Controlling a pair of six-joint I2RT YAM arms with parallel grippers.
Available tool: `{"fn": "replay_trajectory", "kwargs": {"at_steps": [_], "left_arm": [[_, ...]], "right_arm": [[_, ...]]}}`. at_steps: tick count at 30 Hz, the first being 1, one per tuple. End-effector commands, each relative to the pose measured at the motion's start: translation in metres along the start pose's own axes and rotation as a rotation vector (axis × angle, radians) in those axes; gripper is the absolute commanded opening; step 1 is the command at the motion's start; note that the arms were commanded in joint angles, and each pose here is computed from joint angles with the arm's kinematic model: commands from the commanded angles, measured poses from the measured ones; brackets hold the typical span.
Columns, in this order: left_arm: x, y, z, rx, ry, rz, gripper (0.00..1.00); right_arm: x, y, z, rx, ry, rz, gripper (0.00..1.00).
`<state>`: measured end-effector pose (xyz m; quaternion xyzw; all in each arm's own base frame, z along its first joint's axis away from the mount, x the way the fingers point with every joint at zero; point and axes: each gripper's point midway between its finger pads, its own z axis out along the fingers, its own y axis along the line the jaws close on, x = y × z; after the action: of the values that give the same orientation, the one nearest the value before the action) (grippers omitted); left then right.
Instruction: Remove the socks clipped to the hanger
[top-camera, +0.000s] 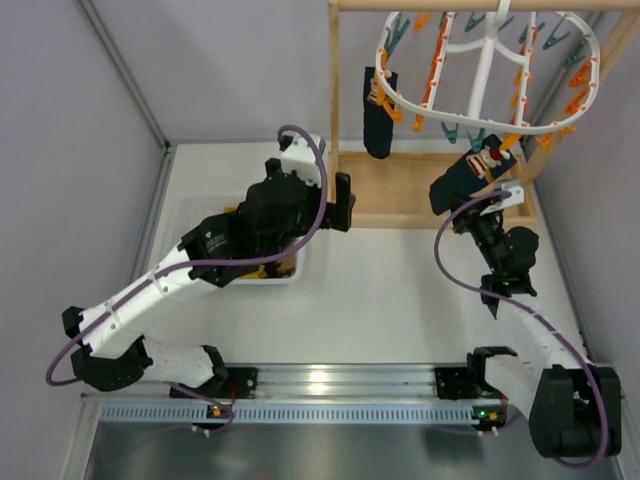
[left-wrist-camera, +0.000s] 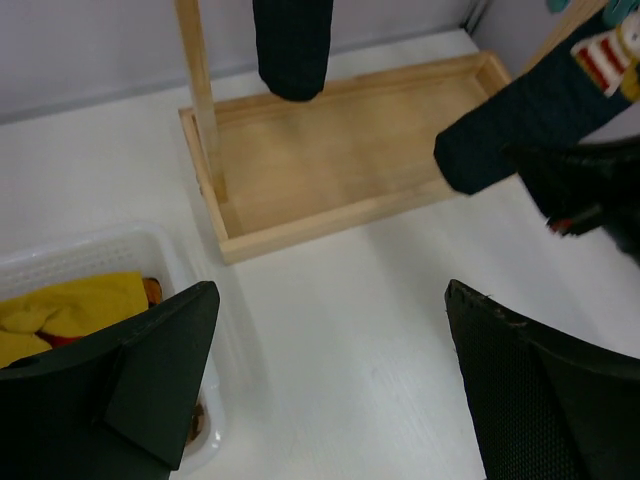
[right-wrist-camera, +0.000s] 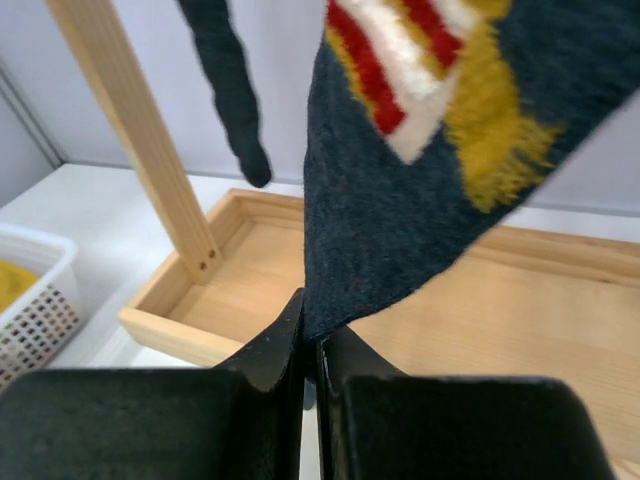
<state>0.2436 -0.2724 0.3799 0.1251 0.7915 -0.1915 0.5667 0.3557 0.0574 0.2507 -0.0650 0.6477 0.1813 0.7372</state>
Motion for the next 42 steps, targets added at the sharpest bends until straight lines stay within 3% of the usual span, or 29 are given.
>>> {"fn": "replay_trajectory", "kwargs": {"at_steps": [1,6,9,10,13,19,27,33,36,42], "left_arm": [[-0.049,-0.004,0.004,-0.05,-0.113,-0.064,0.98],[-0.094,-0.047,0.033,0.022,-0.161,0.002,0.98],[-0.095,-0.075,0.06,0.07,-0.151,0.067,0.98],[-0.114,-0.086,0.054,0.114,-0.193,0.073,0.98],[-0.119,-0.121,0.067,0.199,-0.21,0.128,0.98],[-0.116,-0.153,0.082,0.278,-0.218,0.159,0.98],[-0.113,-0.144,0.095,0.196,-0.226,0.202,0.98],[-0.116,-0.129,0.082,0.172,-0.222,0.182,0.98],[-0.116,-0.118,0.086,0.185,-0.205,0.146,0.98],[-0.114,-0.124,0.089,0.503,-0.119,0.064,0.98]], "right_arm": [[-0.033,0.038,-0.002,-0.017,-0.123,-0.029,0.0],[-0.037,0.069,-0.003,-0.001,-0.104,-0.029,0.0],[-0.045,0.077,0.002,0.015,-0.088,-0.062,0.0],[-0.044,0.089,0.005,-0.005,-0.067,-0.09,0.0],[-0.034,0.105,0.008,-0.022,-0.017,-0.14,0.0],[-0.031,0.127,0.013,-0.042,0.028,-0.207,0.0],[-0.025,0.158,0.017,-0.136,0.034,-0.226,0.0],[-0.021,0.13,0.005,-0.112,0.008,-0.138,0.0],[-0.023,0.127,-0.005,-0.219,-0.01,-0.083,0.0],[-0.036,0.125,-0.024,-0.449,0.019,-0.085,0.0]]}}
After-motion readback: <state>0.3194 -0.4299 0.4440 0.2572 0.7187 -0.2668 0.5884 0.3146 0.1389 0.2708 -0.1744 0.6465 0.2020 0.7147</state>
